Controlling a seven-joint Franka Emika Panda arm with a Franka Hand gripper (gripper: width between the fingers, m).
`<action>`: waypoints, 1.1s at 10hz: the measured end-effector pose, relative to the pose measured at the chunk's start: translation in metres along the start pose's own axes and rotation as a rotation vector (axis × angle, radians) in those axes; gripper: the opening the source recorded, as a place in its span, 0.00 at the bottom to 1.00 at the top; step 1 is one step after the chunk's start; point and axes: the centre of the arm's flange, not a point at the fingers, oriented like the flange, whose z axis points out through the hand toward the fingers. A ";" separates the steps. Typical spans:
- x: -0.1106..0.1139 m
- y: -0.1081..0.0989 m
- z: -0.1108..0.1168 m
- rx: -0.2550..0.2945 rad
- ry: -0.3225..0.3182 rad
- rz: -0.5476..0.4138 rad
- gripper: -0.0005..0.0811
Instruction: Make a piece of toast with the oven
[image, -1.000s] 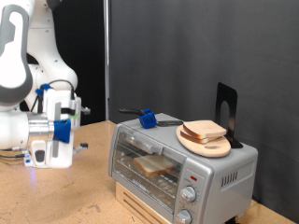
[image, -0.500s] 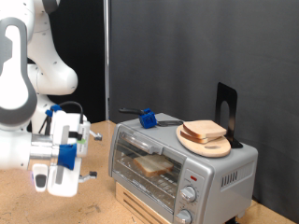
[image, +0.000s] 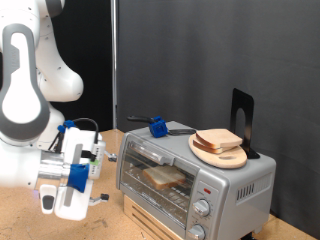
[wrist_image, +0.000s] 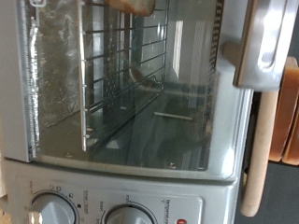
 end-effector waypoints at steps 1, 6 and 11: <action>0.008 -0.008 0.011 -0.024 -0.029 0.018 1.00; 0.046 -0.025 0.044 -0.009 -0.041 -0.015 1.00; 0.070 -0.042 0.051 -0.064 -0.174 -0.106 1.00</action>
